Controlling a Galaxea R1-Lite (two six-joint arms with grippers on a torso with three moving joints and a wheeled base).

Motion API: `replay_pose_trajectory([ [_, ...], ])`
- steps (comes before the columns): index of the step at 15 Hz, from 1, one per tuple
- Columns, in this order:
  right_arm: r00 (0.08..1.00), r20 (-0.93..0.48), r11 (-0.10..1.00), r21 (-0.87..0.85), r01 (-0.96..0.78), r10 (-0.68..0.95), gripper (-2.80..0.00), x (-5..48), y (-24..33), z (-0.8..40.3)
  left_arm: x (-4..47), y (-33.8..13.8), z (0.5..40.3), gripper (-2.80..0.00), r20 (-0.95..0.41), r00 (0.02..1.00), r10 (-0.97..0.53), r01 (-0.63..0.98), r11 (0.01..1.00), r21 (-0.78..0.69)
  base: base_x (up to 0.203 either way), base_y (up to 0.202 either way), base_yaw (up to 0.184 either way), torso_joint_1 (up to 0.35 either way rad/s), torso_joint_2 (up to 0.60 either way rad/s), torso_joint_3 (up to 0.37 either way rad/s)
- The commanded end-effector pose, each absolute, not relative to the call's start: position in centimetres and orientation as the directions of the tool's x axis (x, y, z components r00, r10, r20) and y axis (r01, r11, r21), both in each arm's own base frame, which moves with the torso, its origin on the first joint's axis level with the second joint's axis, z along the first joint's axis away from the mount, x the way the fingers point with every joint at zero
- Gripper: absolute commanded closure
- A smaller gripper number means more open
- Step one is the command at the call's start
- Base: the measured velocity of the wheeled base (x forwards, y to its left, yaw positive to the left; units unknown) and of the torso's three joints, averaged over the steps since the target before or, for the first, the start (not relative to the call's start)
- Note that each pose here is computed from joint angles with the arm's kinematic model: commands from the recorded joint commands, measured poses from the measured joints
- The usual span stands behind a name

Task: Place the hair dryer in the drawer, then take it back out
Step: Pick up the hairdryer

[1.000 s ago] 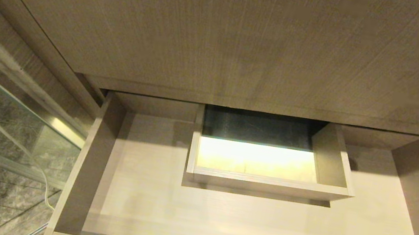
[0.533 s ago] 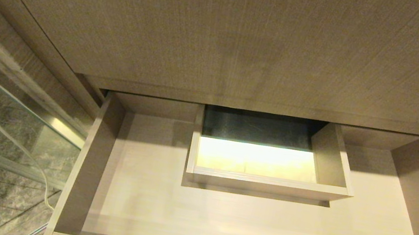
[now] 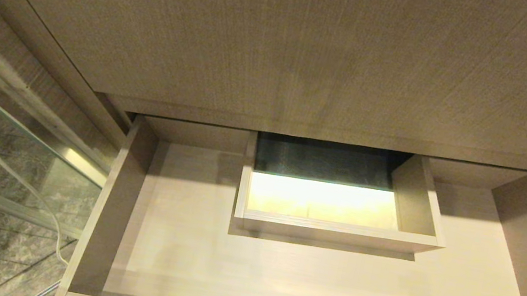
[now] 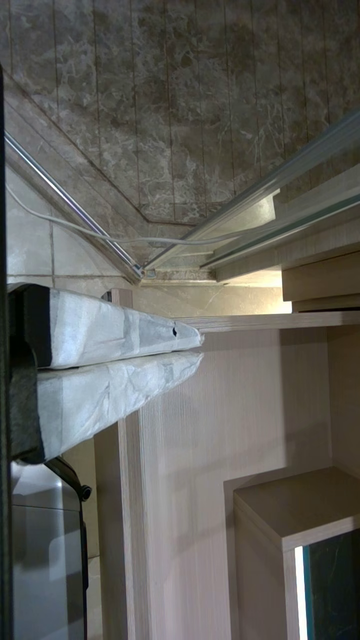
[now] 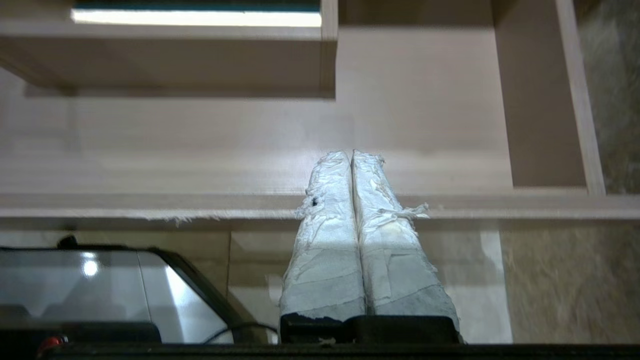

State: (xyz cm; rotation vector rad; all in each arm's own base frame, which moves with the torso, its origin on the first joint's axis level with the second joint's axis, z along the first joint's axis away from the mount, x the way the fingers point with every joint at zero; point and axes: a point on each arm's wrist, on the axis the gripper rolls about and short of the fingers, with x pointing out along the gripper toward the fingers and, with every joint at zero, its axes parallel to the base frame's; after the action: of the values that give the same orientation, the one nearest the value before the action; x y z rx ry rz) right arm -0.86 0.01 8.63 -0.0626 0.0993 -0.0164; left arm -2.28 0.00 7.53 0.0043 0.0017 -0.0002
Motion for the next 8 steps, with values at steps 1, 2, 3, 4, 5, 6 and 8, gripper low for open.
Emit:
replay_pose_trajectory([
  [1, 1.000, 0.019, 0.998, -0.065, 0.009, -0.008, 0.00, -1.86, 0.01, 8.32, -2.27, 0.00, 7.50, 0.00, -0.003, 1.000, 0.000, 0.000, 1.000, 0.005, 0.000, 0.000, 0.000, 0.000, 0.00, 0.000],
  [2, 0.998, 0.059, 0.997, -0.071, 0.008, -0.004, 0.00, -2.19, 0.02, 8.23, -2.27, 0.00, 7.49, 0.00, -0.003, 1.000, 0.000, 0.000, 1.000, 0.005, 0.000, 0.000, 0.000, 0.000, 0.00, 0.000],
  [3, 0.997, 0.077, 0.997, -0.075, 0.007, -0.001, 0.00, -2.34, 0.02, 8.19, -2.27, 0.00, 7.49, 0.00, -0.003, 1.000, 0.000, 0.000, 1.000, 0.005, 0.000, 0.000, 0.000, 0.000, 0.00, 0.000],
  [4, 0.997, 0.071, 0.997, -0.075, 0.003, 0.002, 0.00, -2.29, 0.02, 8.21, -2.27, 0.00, 7.51, 0.00, -0.003, 1.000, 0.000, 0.000, 1.000, 0.005, 0.000, 0.000, 0.000, 0.000, 0.00, 0.000],
  [5, 0.998, 0.066, 0.995, -0.102, 0.002, 0.005, 0.00, -2.29, 0.02, 8.15, -2.28, 0.00, 7.53, 0.00, -0.002, 1.000, 0.000, 0.000, 1.000, 0.005, 0.000, 0.000, 0.000, 0.000, 0.00, 0.000],
  [6, 0.998, 0.066, 0.996, -0.092, 0.003, 0.003, 0.00, -2.29, 0.02, 8.15, -2.27, 0.00, 7.49, 0.00, -0.003, 1.000, 0.000, 0.000, 1.000, 0.005, 0.000, 0.000, 0.000, 0.000, 0.00, 0.000],
  [8, 0.998, 0.069, 0.997, -0.082, 0.005, 0.000, 0.00, -2.30, 0.01, 8.21, -2.28, 0.00, 7.52, 0.00, -0.002, 1.000, 0.000, 0.000, 1.000, 0.005, 0.000, 0.000, 0.000, 0.000, 0.00, 0.000],
])
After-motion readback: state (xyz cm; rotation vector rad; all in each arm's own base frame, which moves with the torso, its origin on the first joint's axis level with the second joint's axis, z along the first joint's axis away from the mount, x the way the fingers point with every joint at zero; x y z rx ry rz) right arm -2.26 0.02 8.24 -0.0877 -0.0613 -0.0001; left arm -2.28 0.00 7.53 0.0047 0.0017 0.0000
